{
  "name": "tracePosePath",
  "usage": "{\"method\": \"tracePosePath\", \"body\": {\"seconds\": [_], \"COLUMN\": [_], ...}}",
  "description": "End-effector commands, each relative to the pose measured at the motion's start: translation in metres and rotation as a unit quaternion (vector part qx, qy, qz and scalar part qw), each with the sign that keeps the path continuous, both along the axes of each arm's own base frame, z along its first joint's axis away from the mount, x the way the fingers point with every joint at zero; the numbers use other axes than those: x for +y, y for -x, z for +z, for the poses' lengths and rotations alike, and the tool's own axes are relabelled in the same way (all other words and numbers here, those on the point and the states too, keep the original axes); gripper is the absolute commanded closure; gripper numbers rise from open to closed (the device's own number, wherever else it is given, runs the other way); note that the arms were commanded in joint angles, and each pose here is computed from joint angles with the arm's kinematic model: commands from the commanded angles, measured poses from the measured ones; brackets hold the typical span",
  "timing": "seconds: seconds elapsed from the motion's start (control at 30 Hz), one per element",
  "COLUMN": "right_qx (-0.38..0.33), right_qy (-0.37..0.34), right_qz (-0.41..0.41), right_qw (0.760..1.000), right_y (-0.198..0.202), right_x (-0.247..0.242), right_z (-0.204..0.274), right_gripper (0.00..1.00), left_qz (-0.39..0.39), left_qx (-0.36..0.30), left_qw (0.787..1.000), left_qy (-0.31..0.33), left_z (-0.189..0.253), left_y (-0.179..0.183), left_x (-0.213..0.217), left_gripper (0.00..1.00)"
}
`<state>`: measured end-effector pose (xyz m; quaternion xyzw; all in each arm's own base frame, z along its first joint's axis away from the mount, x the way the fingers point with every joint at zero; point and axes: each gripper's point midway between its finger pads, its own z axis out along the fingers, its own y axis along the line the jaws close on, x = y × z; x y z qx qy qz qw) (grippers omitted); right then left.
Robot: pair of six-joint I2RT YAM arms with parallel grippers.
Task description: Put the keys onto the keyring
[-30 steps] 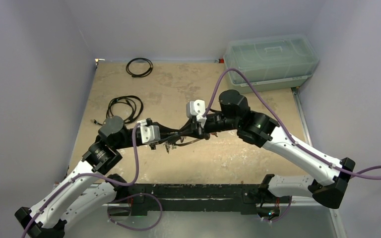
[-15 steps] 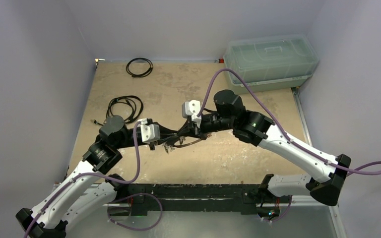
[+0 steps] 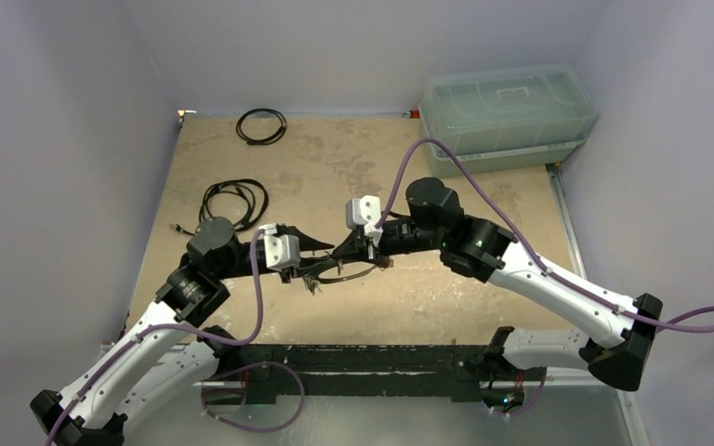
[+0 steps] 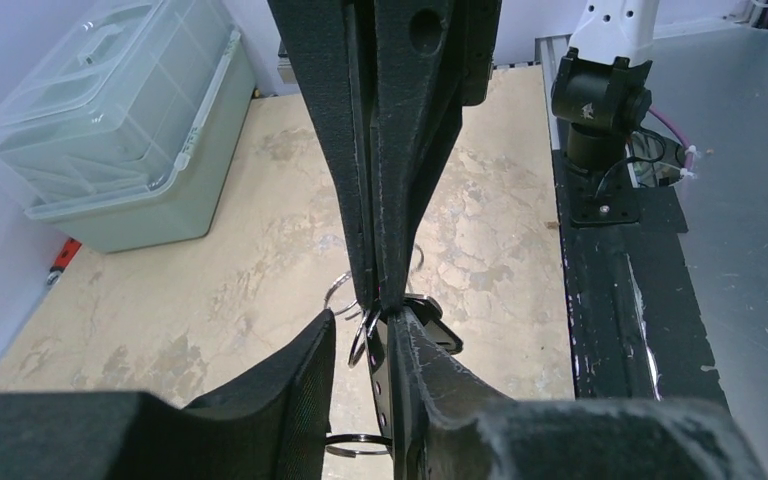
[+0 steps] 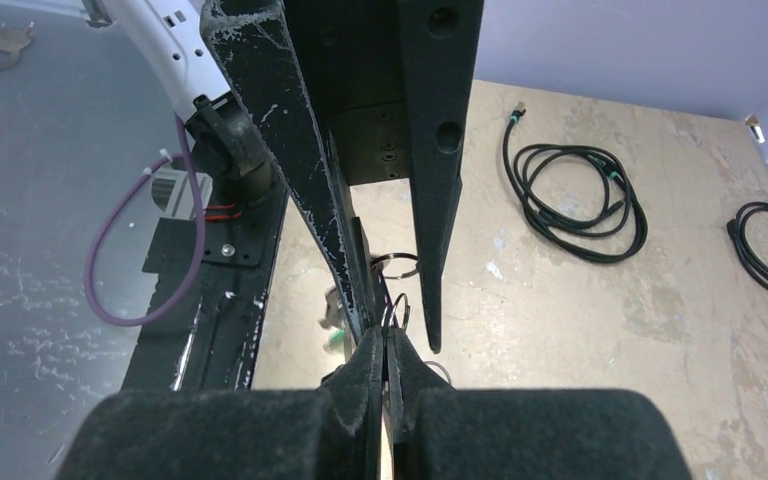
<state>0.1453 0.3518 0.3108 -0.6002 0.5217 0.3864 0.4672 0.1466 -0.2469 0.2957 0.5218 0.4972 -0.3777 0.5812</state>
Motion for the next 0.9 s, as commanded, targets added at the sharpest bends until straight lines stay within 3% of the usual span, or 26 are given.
{"method": "tracePosePath", "body": {"seconds": [0.0, 0.3, 0.63, 0.87], "right_qx": [-0.024, -0.03, -0.038, -0.039], "right_qy": [-0.03, -0.048, -0.061, -0.065], "right_qz": [-0.017, -0.016, -0.027, -0.032], "right_qw": [0.999, 0.998, 0.997, 0.997], "right_y": [-0.005, -0.002, -0.002, -0.002], "right_x": [0.002, -0.002, -0.008, -0.009], "right_z": [0.014, 0.022, 0.031, 0.034], "right_gripper": [1.0, 1.0, 1.0, 1.0], "left_qz": [-0.023, -0.016, -0.015, -0.02], "left_qx": [-0.064, -0.052, -0.022, -0.011], "left_qw": [0.997, 0.998, 1.0, 1.0], "left_qy": [0.046, 0.036, 0.014, 0.012], "left_z": [0.039, 0.035, 0.021, 0.018], "left_y": [0.009, 0.004, 0.0, 0.002], "left_x": [-0.003, -0.004, -0.006, -0.008], "left_gripper": [0.75, 0.71, 0.83, 0.69]}}
